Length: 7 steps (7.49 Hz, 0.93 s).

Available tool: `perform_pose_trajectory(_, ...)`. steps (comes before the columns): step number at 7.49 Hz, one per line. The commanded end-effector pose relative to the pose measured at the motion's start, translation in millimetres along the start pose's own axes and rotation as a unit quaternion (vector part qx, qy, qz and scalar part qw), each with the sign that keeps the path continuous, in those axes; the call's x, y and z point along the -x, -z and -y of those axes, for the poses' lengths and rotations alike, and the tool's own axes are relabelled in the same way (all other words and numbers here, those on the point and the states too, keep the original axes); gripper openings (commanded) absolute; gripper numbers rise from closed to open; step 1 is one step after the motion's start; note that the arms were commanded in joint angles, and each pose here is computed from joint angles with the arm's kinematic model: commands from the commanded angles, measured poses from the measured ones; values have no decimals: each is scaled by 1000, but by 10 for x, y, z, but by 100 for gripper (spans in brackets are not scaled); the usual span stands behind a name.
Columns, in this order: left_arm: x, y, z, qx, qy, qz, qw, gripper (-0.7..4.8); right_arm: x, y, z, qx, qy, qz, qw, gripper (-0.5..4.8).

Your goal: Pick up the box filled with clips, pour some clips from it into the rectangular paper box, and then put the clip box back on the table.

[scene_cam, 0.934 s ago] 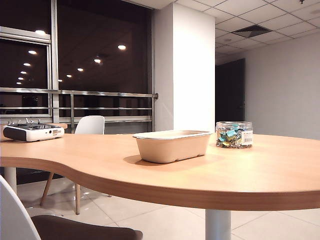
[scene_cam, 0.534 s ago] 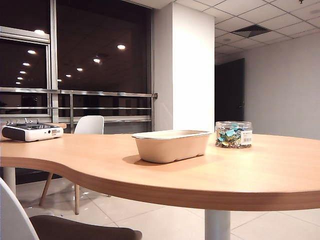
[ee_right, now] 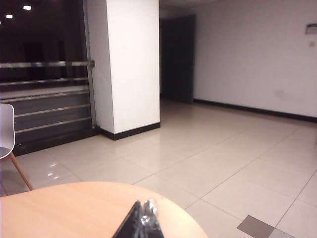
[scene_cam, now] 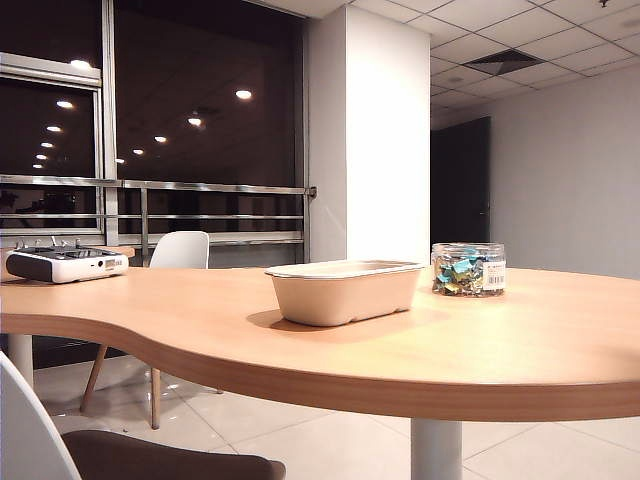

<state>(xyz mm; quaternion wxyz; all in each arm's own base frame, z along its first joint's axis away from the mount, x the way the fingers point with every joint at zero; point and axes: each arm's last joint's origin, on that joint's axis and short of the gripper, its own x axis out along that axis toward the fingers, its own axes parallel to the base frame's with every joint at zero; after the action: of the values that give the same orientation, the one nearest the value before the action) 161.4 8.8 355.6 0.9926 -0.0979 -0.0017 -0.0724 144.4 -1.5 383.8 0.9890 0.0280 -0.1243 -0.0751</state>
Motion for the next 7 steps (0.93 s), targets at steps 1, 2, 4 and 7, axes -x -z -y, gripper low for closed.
perform_pose_trajectory(1, -299, -167, 52, 3, 96, -25, 995, -6, -571, -235, -128, -5, -26, -10, 1000, -1)
perform_pose_trajectory(2, -548, -211, 162, 2, 146, -47, 988, -6, -1068, -274, -240, -10, -57, -33, 998, -1)
perform_pose_trajectory(4, -901, -22, 547, 1, 243, -113, 963, -6, -1848, -19, -481, -32, -120, -107, 986, -1)
perform_pose_trajectory(7, -881, 58, 1000, -34, 313, -166, 934, -6, -2536, 1248, -605, -31, -144, -270, 952, -1)
